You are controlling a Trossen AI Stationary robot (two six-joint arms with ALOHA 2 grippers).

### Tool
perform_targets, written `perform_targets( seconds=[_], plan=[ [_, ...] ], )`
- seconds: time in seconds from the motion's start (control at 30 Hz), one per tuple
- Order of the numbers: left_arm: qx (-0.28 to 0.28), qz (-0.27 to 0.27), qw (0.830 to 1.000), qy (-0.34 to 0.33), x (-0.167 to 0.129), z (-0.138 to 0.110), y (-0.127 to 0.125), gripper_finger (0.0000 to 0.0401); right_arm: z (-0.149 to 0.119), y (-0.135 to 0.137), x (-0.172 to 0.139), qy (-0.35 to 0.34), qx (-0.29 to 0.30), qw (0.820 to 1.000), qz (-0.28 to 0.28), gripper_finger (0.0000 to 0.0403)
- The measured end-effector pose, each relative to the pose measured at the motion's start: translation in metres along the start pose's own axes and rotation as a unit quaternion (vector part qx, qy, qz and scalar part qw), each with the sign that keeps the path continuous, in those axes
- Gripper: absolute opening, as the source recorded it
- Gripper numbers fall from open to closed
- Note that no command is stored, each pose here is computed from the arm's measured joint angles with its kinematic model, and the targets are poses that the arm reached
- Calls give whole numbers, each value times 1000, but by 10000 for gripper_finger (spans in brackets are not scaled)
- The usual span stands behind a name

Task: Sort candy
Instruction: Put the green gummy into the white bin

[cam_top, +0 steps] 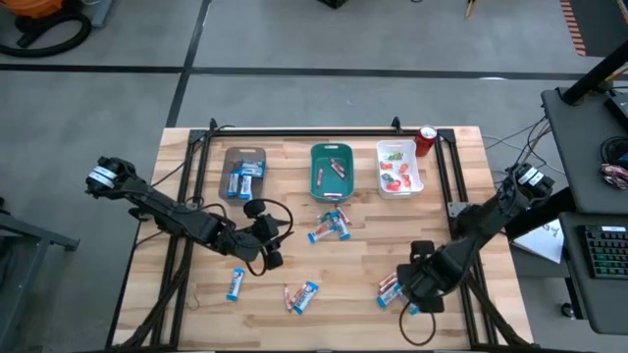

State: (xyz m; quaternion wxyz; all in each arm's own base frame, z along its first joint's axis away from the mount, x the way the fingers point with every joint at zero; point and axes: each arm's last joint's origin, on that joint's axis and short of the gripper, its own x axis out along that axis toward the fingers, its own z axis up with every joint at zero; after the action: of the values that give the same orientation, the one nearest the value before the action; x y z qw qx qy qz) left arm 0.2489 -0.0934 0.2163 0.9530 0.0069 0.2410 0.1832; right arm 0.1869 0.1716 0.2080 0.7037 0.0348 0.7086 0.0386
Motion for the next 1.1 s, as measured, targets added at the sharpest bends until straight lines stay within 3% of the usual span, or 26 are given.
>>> perform_targets(
  seconds=[0.23, 0.87, 1.0, 1.1],
  plan=[
    [1, 0, 1000, 0, 0, 0, 0, 116, -1, 4, 5, -11, 5, 1000, -23, 146],
    [2, 0, 1000, 0, 0, 0, 0, 116, 12, 9, 68, 79, 7, 991, -107, 145],
    [2, 0, 1000, 0, 0, 0, 0, 116, 13, 10, 72, 84, 6, 991, -108, 125],
    [1, 0, 1000, 0, 0, 0, 0, 116, 13, 10, 72, 82, 7, 991, -104, 84]
  ],
)
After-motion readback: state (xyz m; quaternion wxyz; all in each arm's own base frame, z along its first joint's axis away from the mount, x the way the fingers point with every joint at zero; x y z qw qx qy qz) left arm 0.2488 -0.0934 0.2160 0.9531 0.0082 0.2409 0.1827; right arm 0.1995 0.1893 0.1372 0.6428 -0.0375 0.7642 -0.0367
